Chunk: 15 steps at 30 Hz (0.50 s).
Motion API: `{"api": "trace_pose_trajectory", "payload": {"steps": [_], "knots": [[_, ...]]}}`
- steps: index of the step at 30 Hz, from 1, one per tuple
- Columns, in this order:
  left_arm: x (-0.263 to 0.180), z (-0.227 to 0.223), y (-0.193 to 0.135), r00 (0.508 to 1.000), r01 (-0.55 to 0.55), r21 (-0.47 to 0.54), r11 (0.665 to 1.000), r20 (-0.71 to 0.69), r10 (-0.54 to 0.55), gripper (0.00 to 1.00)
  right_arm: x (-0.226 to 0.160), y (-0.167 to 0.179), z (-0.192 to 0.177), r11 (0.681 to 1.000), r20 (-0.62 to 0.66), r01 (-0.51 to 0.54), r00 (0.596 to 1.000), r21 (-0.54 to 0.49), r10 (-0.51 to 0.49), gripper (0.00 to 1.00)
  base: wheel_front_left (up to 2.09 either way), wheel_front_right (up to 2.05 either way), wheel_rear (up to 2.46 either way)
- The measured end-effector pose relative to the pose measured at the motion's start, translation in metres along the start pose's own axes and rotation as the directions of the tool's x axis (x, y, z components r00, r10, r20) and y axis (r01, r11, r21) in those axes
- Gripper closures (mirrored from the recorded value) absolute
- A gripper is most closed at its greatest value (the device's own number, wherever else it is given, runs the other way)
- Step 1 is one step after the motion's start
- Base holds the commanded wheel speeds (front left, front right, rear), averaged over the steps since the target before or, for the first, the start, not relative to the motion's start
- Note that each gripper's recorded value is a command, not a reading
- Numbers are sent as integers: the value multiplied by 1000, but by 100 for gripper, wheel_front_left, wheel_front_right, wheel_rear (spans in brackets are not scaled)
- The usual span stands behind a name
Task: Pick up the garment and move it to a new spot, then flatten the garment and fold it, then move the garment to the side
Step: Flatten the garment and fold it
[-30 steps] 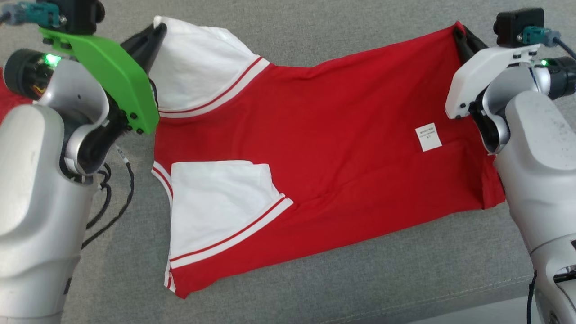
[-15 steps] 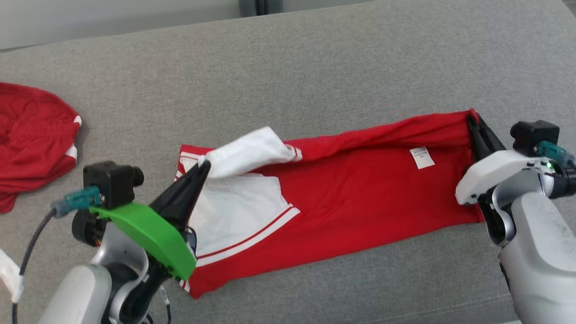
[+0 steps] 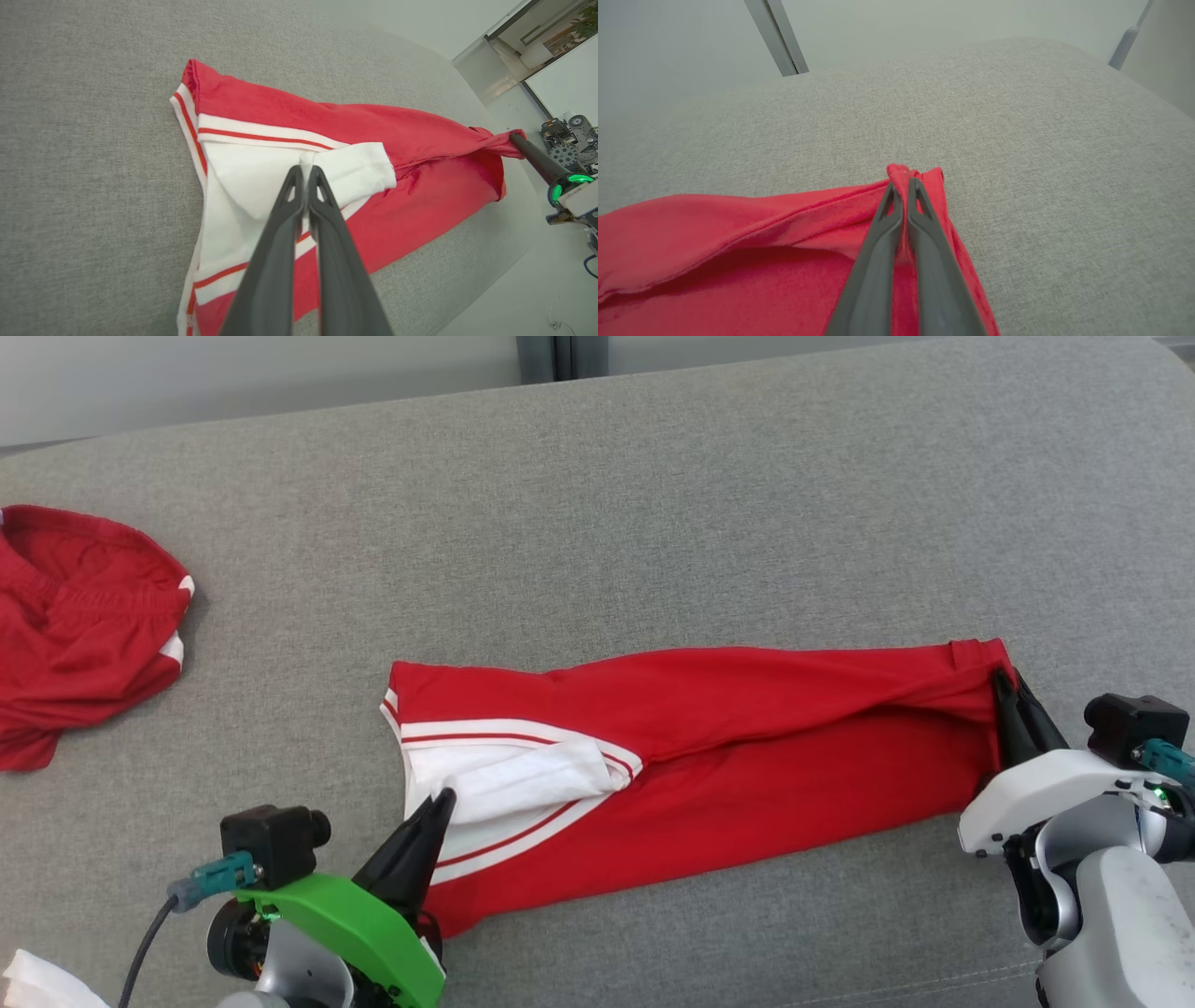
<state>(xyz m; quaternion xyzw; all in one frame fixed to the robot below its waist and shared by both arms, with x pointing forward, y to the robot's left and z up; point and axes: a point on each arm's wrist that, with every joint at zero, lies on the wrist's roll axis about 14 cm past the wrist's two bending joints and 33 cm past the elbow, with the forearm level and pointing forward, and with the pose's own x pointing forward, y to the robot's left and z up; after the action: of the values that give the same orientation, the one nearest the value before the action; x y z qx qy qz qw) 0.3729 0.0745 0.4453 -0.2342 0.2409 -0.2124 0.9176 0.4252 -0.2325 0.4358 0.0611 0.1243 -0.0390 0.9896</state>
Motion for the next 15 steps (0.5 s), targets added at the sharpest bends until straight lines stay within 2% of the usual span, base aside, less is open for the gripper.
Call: {"api": "trace_pose_trajectory", "payload": {"steps": [1,2,8,15], "knots": [[-1,-2,1,1000,-7,0,1000,4,7,51,-2,-2,-2,1000,-3,8,1000,2,-8,10,0,0,0],[-2,-3,3,1000,-18,-3,1000,15,18,0,-5,-4,-3,1000,-5,16,1000,6,-16,0,0,0,0],[-10,12,13,985,-84,-17,996,148,86,0,-20,-23,-10,996,2,82,997,30,-82,0,0,0,0],[-22,42,19,934,-162,34,986,328,142,0,-28,-34,-6,993,24,119,993,28,-119,0,0,0,0]]}}
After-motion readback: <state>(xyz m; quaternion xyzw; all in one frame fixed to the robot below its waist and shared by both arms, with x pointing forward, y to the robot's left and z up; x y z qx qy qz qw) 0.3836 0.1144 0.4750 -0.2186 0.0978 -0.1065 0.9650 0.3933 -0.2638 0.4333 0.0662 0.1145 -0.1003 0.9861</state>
